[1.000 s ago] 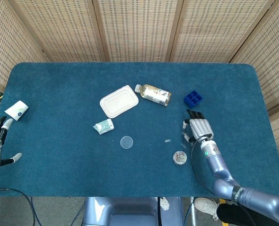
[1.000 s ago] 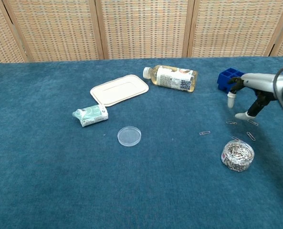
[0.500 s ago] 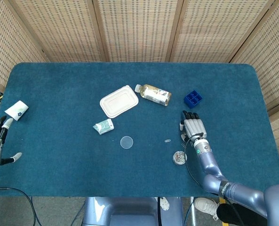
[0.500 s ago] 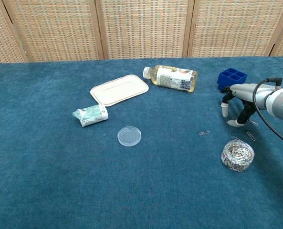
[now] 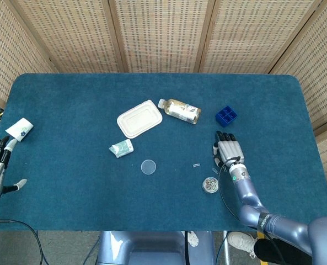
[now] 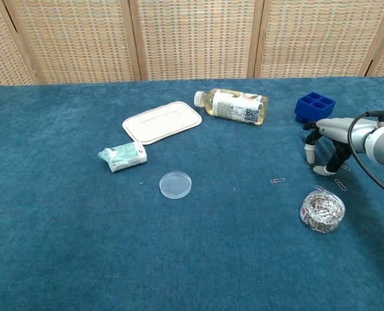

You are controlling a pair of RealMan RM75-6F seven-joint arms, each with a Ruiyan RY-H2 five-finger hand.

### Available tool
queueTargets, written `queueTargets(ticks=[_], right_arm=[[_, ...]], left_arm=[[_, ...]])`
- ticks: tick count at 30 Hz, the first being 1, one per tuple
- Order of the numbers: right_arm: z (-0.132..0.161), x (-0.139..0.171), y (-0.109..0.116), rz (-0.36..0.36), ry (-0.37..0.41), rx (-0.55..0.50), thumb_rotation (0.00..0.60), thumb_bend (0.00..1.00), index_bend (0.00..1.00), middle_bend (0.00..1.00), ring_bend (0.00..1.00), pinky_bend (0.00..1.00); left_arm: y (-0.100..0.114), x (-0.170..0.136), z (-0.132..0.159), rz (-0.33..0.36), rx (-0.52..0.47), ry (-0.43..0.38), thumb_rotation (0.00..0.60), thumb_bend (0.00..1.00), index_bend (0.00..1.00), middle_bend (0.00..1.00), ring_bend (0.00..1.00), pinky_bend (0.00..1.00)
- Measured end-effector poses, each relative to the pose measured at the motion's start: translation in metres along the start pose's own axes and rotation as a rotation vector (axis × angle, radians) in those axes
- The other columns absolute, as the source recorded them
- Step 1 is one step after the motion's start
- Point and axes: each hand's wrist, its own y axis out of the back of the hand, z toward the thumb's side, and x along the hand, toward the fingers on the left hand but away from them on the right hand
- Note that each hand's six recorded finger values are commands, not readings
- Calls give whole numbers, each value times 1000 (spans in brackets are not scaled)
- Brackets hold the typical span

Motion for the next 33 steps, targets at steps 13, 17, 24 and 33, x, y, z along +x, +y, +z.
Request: queueTargets(ticks=[13,17,24,33], right_arm=[[-2,-4,-6,1,-6,16,600,359,535,0,0,0],[-3,-5,-6,1,-8,19,600,359,557,0,0,0],[-2,-7,-6,-8,-9,18,600,427,611,6,0,0],[2,-6,-4,-17,2,19,600,470,622,17,0,0]], left_arm=[[0,0,0,1,1,1,600,0,0,0,0,0],[0,0,0,1,1,1,600,0,0,0,0,0],[0,0,0,2,0,0,600,0,0,0,0,0],[0,0,0,1,-1,0,600,0,0,0,0,0]])
